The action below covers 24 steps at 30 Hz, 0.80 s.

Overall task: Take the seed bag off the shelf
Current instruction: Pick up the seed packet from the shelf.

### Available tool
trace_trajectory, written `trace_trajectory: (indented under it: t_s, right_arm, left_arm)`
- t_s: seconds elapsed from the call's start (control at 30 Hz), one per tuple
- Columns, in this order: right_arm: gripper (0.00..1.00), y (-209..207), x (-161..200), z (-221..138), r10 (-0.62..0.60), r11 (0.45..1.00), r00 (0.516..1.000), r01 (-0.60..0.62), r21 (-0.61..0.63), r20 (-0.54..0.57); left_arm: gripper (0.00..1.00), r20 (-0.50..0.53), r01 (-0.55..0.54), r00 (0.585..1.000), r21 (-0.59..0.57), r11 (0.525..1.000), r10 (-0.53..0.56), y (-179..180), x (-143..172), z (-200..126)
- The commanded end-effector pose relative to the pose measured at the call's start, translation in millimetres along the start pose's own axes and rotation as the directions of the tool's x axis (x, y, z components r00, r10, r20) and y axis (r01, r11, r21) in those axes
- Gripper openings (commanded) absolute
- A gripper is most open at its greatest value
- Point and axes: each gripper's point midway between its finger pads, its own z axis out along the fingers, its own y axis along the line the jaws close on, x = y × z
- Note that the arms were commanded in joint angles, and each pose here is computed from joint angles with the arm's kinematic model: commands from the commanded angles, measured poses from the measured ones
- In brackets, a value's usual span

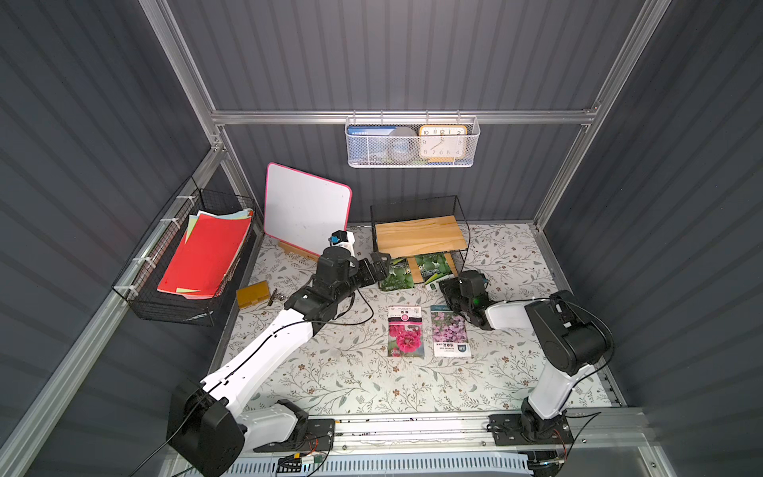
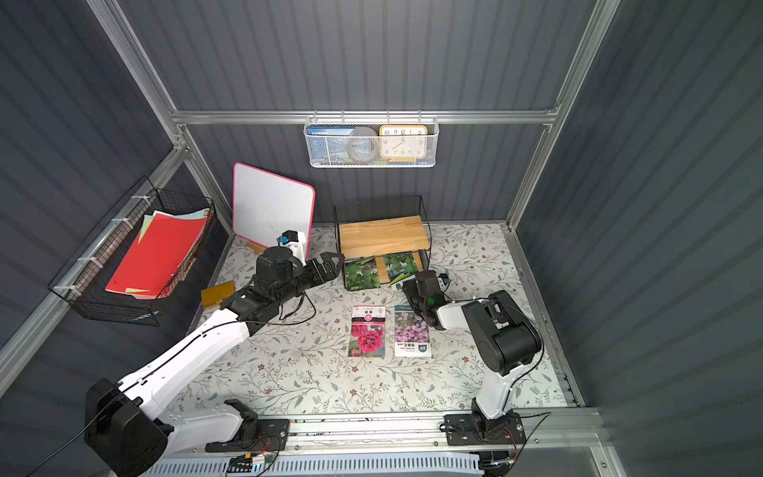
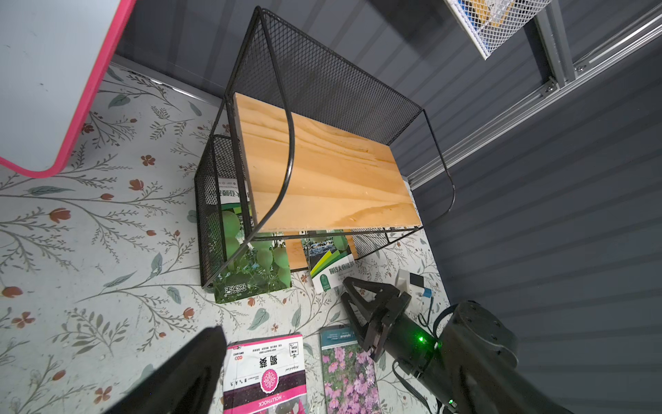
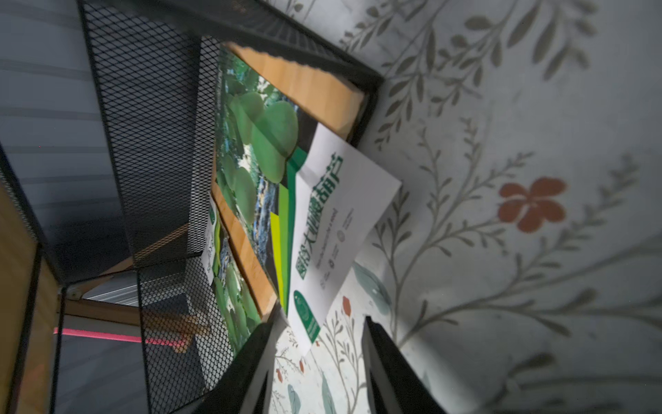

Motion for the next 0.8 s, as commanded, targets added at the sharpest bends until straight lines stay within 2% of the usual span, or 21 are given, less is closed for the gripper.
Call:
trace_trajectory:
  t_s: [0.0, 0.37, 0.57, 0.77]
  right_arm:
    - [0.44, 4.5, -4.6, 8.1, 0.020, 1.000, 1.000, -0.019, -0.012, 0.021]
    - [0.40, 3.2, -7.6, 23.0, 0.029, 1.000, 0.999, -0.029, -0.007, 0.039]
    - [0.31, 3.2, -9.3, 30.6, 0.041, 0.999, 0.998, -0.041, -0.007, 0.048]
    - [0.17, 7.5, -11.3, 32.5, 0.040, 0.999, 0.998, -0.040, -0.010, 0.056]
  left_arm:
    - [1.00, 0.007, -0.019, 1.000, 0.000, 1.000, 0.019, -0.5, -1.4, -5.7]
    - [1.00, 0.007, -0.021, 1.000, -0.013, 1.000, 0.021, 2.0, -1.0, -5.4]
    - [1.00, 0.005, -0.023, 1.000, -0.019, 1.000, 0.023, 3.2, -0.6, -5.4]
    - [1.00, 0.005, -0.023, 1.000, -0.024, 0.999, 0.023, 4.1, -0.7, -5.6]
